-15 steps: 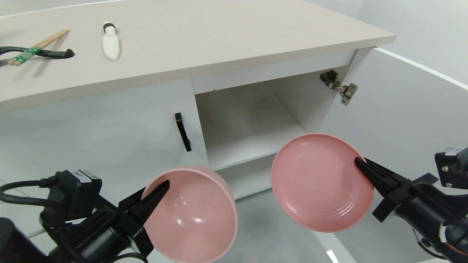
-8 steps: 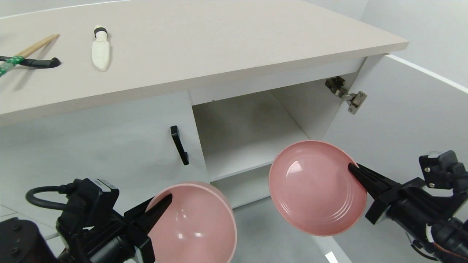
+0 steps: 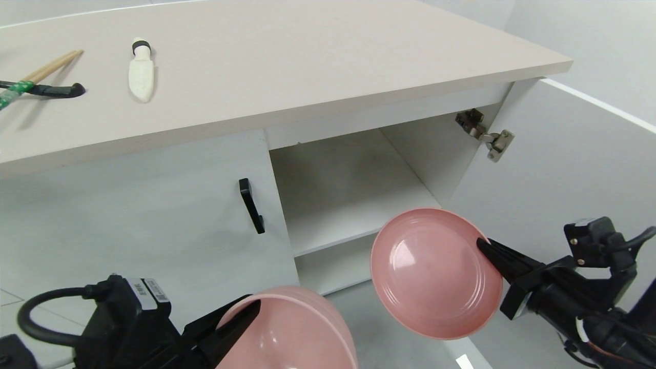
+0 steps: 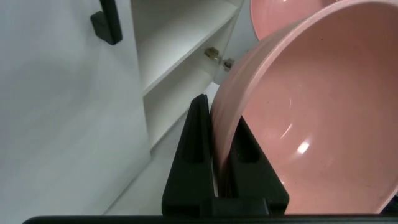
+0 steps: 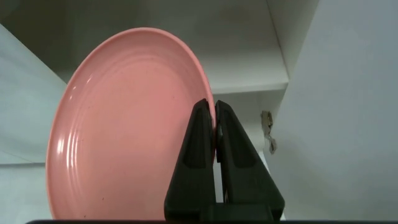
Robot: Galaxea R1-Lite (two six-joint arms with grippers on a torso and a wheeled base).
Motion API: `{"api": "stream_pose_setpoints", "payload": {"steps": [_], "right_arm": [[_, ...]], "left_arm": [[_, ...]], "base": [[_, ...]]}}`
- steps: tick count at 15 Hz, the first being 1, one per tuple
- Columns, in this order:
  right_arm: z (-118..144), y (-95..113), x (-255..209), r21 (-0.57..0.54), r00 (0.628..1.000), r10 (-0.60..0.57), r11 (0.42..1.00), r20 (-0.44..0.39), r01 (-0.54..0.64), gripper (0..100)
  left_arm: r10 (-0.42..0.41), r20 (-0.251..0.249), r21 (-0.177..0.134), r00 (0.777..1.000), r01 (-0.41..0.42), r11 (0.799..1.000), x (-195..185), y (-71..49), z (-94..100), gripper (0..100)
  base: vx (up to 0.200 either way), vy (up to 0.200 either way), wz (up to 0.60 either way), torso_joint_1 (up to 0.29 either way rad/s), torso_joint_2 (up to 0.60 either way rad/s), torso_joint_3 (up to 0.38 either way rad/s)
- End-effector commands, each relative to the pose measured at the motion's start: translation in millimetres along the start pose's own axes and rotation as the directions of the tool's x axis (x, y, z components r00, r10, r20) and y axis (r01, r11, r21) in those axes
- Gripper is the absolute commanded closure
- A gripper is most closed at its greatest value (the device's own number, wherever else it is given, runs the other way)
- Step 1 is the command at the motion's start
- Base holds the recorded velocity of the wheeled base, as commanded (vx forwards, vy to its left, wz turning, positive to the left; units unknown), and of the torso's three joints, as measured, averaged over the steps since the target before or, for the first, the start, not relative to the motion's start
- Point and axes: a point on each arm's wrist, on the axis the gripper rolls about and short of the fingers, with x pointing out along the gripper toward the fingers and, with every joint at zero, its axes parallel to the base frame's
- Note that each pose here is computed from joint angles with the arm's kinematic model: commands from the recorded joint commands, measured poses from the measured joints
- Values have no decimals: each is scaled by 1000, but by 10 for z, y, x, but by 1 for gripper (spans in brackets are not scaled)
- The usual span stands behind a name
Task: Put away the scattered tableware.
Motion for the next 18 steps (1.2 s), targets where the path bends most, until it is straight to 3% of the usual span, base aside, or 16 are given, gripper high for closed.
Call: {"api": "stream_pose_setpoints", "payload": {"steps": [1, 4, 5, 6, 7, 8, 9, 11, 15, 18], "right_arm": [[-145, 18, 90, -9, 997, 0, 1000, -77, 0, 100], [-260, 21, 156, -14, 991, -6, 1000, -135, 4, 100], [-256, 23, 162, -6, 991, -6, 1000, -132, 5, 100], [-244, 26, 172, 9, 992, -5, 1000, -125, 6, 100], [-234, 29, 184, 12, 993, -5, 1000, -119, 6, 100], [-231, 29, 183, 12, 993, -4, 1000, -117, 6, 100], [-236, 24, 177, 11, 993, -6, 1000, -120, 8, 100], [-229, 23, 170, 11, 993, -6, 1000, -117, 7, 100], [-239, 16, 168, 11, 992, -10, 1000, -123, 11, 100], [-233, 9, 166, 12, 993, -12, 1000, -120, 14, 100]], "left_arm": [[-19, -34, 25, 999, 20, 1000, 34, -45, -51, 100], [-13, -107, 155, 994, 30, 987, 167, -79, -183, 100], [-13, -117, 172, 993, 33, 985, 217, -94, -216, 100], [-11, -117, 209, 993, 35, 977, 324, -126, -272, 100], [-3, -70, 248, 998, 21, 968, 410, -139, -277, 100], [17, -77, 277, 997, 5, 961, 484, -144, -318, 100], [35, -49, 273, 998, -21, 962, 550, -161, -275, 100], [47, -42, 268, 998, -34, 963, 577, -164, -263, 100], [98, 89, 250, 991, -117, 961, 878, -185, -19, 100], [131, 140, 244, 981, -163, 956, 1078, -230, 69, 100]], "base": [[0, 0, 0, 0, 0, 0], [0, 0, 0, 0, 0, 0], [0, 0, 0, 0, 0, 0], [0, 0, 0, 0, 0, 0], [0, 0, 0, 0, 0, 0], [0, 0, 0, 0, 0, 0], [0, 0, 0, 0, 0, 0], [0, 0, 0, 0, 0, 0], [0, 0, 0, 0, 0, 0], [0, 0, 0, 0, 0, 0]]}}
